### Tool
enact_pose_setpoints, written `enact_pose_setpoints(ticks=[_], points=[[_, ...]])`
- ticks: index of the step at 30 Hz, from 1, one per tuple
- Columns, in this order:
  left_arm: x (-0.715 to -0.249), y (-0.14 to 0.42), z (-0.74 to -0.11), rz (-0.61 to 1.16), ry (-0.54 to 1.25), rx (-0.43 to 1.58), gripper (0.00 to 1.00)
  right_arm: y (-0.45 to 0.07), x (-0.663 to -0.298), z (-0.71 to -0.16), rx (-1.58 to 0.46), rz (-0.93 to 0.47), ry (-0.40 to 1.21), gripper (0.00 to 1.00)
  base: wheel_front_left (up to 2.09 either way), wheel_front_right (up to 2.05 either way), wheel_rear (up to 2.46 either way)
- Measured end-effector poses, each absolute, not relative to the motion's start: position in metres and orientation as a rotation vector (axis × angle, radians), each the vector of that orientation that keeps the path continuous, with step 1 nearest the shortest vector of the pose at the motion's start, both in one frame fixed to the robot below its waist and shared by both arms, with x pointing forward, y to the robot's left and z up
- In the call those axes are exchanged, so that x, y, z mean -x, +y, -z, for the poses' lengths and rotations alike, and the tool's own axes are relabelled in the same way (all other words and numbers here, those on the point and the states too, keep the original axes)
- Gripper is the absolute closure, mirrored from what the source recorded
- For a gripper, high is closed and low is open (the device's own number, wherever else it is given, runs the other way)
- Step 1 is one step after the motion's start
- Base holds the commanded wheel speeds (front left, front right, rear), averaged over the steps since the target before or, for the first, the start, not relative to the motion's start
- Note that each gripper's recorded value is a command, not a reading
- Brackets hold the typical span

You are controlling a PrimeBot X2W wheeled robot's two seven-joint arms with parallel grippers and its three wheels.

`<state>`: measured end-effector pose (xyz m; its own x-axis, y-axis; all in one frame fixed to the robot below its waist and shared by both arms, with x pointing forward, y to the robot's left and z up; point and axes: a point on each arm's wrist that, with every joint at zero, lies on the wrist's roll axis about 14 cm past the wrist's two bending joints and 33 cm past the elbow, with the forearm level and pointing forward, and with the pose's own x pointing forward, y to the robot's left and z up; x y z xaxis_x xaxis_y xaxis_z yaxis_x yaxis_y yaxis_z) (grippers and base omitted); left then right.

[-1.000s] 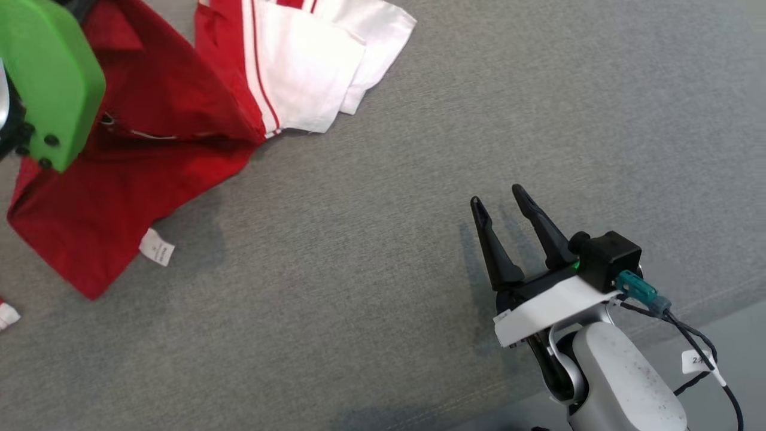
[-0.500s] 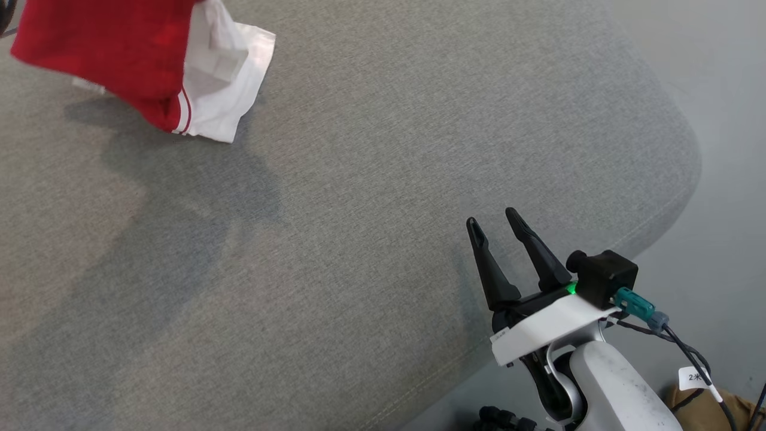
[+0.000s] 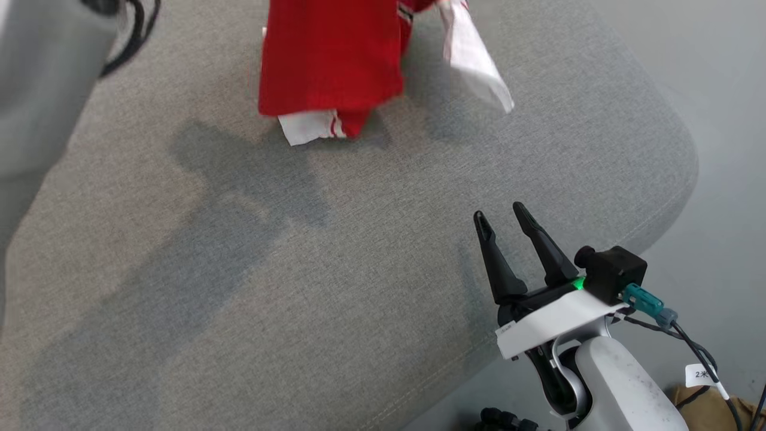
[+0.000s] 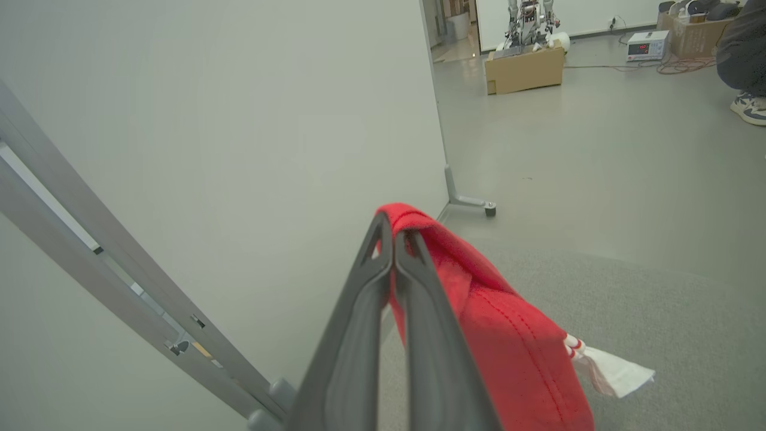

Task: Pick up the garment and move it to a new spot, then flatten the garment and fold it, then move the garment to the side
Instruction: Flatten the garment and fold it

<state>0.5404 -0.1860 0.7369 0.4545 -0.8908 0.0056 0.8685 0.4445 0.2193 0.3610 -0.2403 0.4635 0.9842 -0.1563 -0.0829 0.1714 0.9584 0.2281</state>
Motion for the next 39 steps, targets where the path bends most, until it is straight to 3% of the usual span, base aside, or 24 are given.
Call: enact_pose_setpoints(ticks=[5, 9, 18, 30, 33, 36, 39], points=[[-0.56, -0.145, -0.621, 1.05, 0.178, -0.278, 1.0, -0.236, -0.371, -0.455, -0.243, 0.151, 0.085, 0.0, 0.0, 0.0, 0.0], [-0.563, -0.097, -0.563, 0.985, 0.333, -0.292, 1.0, -0.234, -0.377, -0.448, -0.241, 0.142, 0.103, 0.0, 0.0, 0.0, 0.0], [-0.504, -0.021, -0.472, 0.902, 0.647, -0.157, 1.0, -0.221, -0.392, -0.436, -0.214, 0.092, 0.13, 0.0, 0.0, 0.0, 0.0], [-0.439, 0.031, -0.413, 0.767, 0.699, -0.017, 1.0, -0.171, -0.418, -0.422, -0.152, -0.081, 0.159, 0.0, 0.0, 0.0, 0.0], [-0.425, 0.026, -0.415, 0.773, 0.692, 0.012, 0.89, -0.162, -0.421, -0.419, -0.142, -0.111, 0.164, 0.0, 0.0, 0.0, 0.0], [-0.411, 0.015, -0.42, 0.785, 0.686, 0.066, 0.65, -0.151, -0.424, -0.42, -0.135, -0.142, 0.161, 0.0, 0.0, 0.0, 0.0], [-0.411, 0.017, -0.422, 0.755, 0.663, 0.078, 0.64, -0.142, -0.425, -0.422, -0.137, -0.169, 0.156, 0.0, 0.0, 0.0, 0.0]])
